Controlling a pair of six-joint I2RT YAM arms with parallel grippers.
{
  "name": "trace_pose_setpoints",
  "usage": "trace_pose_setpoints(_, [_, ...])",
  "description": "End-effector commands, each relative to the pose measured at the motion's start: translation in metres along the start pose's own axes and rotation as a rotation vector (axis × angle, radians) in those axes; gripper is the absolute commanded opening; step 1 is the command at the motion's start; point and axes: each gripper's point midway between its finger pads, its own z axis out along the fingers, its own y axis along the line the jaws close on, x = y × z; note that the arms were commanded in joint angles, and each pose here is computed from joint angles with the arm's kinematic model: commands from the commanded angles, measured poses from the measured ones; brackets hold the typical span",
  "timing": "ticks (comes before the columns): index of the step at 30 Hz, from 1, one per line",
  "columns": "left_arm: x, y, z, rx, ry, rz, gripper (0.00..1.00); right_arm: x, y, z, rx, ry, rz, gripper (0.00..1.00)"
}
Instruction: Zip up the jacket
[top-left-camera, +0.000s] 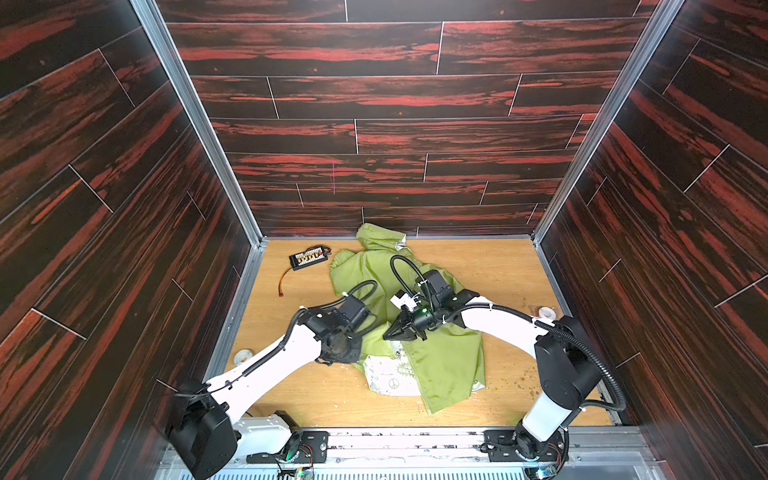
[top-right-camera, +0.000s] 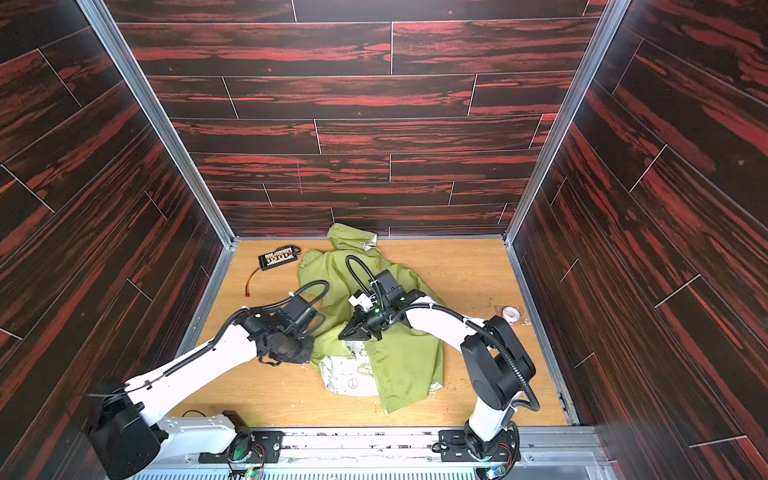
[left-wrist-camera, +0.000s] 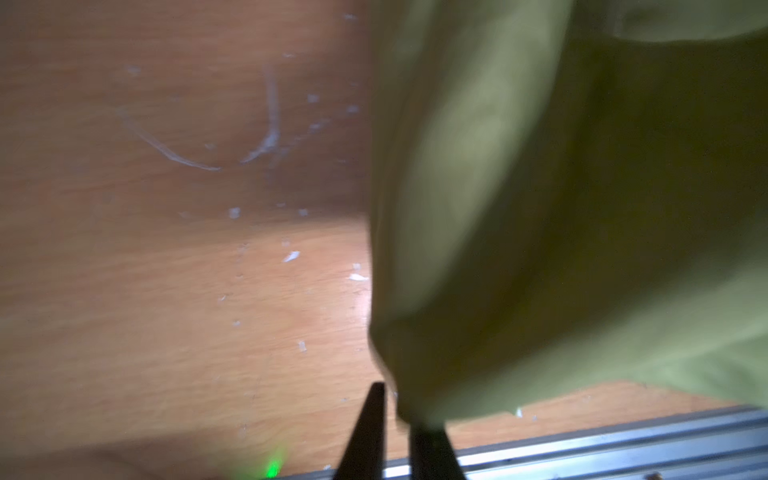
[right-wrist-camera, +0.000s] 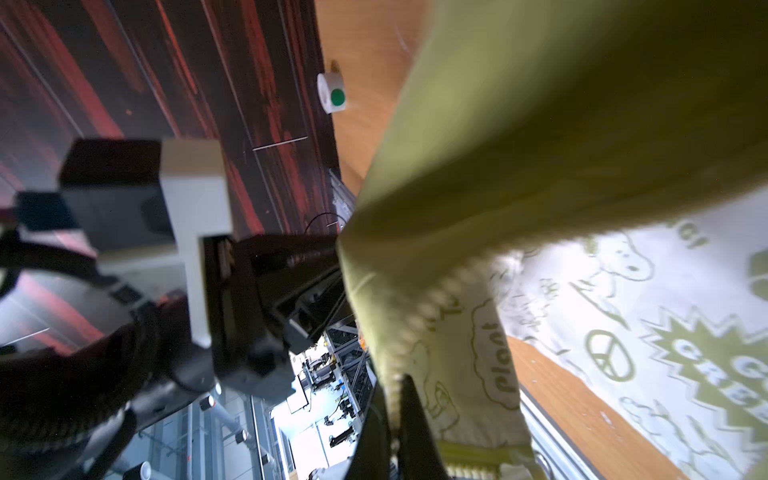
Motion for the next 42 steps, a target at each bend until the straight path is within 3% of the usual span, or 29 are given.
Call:
trace_pose_setpoints(1, [0.01, 0.018, -0.019, 0.011, -0.063, -0.218, 0.53, -0.003, 0.01, 0.005, -0.04, 0.03, 0.022, 0.0])
trace_pose_setpoints(3, [0.011, 0.015, -0.025, 0.089, -0.117, -0.317, 0.62, -0.004, 0.016, 0.005, -0.062, 0.029, 0.028, 0.0])
trace_pose_setpoints(5, [0.009, 0.009, -0.032, 0.19, -0.173, -0.394, 0.64, -0.007, 0.02, 0.007, -0.08, 0.028, 0.034, 0.0])
trace_pose_setpoints(7, [0.004, -0.005, -0.04, 0.34, -0.221, -0.486, 0.64, -0.011, 0.026, 0.01, -0.11, 0.033, 0.047, 0.0])
trace_pose_setpoints(11, [-0.022, -0.047, -0.06, 0.783, -0.306, -0.711, 0.65, -0.021, 0.04, 0.018, -0.167, 0.035, 0.068, 0.0])
trace_pose_setpoints(13, [-0.029, -0.05, -0.063, 0.881, -0.321, -0.788, 0.65, -0.028, 0.05, 0.022, -0.197, 0.033, 0.074, 0.0])
trace_pose_setpoints(19, [-0.04, -0.021, -0.068, 0.778, -0.464, -0.835, 0.69, -0.062, 0.059, 0.034, -0.143, 0.005, 0.062, 0.0])
trace_pose_setpoints(23, [-0.047, -0.005, -0.063, 0.718, -0.487, -0.859, 0.7, -0.105, 0.058, 0.028, -0.101, -0.071, 0.071, 0.0])
trace_pose_setpoints(32, [-0.073, 0.012, -0.076, 0.649, -0.481, -0.801, 0.7, -0.203, 0.073, -0.042, -0.034, -0.322, 0.022, 0.0])
trace_pose_setpoints(42, [-0.115, 0.026, -0.093, 0.656, -0.484, -0.771, 0.7, -0.278, 0.114, -0.118, -0.12, -0.555, -0.001, 0.0])
